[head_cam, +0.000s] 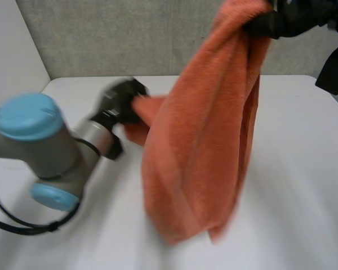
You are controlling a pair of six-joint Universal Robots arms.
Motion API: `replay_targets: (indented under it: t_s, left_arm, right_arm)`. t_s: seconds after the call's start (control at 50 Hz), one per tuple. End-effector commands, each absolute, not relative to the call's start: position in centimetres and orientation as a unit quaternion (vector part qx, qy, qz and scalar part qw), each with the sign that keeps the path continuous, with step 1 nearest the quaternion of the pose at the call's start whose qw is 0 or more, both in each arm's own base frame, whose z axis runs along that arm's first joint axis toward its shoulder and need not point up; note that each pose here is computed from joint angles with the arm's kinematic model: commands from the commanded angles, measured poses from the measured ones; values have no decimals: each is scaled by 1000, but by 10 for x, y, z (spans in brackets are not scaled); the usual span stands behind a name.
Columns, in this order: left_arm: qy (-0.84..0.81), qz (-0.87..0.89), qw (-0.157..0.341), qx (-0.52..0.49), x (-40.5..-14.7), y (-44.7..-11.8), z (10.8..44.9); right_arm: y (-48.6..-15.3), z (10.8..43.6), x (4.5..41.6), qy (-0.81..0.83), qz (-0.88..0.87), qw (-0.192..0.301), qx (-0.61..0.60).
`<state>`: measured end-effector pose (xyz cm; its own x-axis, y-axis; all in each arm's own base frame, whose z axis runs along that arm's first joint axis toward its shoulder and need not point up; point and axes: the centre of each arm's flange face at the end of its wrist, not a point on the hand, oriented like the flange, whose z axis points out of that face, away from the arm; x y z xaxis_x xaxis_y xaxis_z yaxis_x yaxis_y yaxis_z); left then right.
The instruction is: Fold the laundry
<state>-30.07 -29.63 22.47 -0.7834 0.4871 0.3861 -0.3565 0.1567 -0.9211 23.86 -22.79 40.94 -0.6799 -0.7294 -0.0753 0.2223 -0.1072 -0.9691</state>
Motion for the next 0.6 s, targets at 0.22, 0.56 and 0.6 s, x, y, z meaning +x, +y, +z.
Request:
replay_targets:
  t_s: [0.22,0.56,0.6]
  left_arm:
    - [-643,720,258,-25,-224,-231,298]
    - [-794,563,222,-67,-234,-204,194]
    - [-816,529,219,-78,-238,-195,181]
  right_arm:
    - [-309,328,235,678,-642,314,-171]
    - [-349,216,242,778,-541,273,-168]
    - [-346,210,242,786,-529,263,-180]
